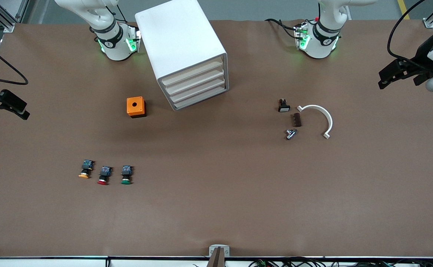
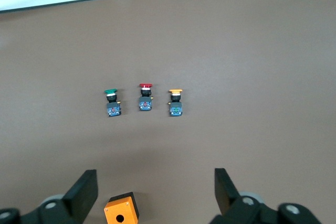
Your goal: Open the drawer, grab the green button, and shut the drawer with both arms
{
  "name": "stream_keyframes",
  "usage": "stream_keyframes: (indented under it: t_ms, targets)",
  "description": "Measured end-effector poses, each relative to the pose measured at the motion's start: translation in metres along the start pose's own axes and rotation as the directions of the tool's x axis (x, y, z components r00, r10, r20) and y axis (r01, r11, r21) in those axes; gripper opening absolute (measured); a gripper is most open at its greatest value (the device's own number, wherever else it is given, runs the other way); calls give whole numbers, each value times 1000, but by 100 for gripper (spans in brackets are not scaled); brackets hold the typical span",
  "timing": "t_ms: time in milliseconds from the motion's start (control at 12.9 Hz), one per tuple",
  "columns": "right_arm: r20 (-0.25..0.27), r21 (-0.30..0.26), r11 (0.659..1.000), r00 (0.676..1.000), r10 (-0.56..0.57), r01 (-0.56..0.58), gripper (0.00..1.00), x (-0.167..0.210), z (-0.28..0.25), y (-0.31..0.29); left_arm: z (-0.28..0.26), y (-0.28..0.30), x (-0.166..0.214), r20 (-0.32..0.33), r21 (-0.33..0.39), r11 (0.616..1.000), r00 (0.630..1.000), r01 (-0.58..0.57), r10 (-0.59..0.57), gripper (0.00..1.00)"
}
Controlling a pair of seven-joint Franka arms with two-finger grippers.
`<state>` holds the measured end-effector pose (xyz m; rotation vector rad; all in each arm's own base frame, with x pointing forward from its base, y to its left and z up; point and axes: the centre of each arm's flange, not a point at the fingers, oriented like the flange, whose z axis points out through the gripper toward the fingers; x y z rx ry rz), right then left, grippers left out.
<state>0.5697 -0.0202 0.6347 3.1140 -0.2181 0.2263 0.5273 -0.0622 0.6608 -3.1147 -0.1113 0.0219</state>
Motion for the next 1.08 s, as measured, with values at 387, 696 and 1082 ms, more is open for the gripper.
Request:
stream_keyframes:
  t_ms: [387, 696, 1082]
  targets:
    - [2, -1, 1000, 1000, -1, 1, 62, 0, 0, 0, 3, 0, -2, 21, 3, 999, 999, -40, 40, 100]
    - [7, -1, 1000, 1000, -2, 2, 100, -1, 1, 0, 8, -4, -12, 43, 8, 999, 998, -37, 36, 100]
    - [14, -2, 1000, 1000, -4, 4, 100, -2, 2, -1, 4, -7, -26, 24, 8, 999, 999, -36, 36, 100]
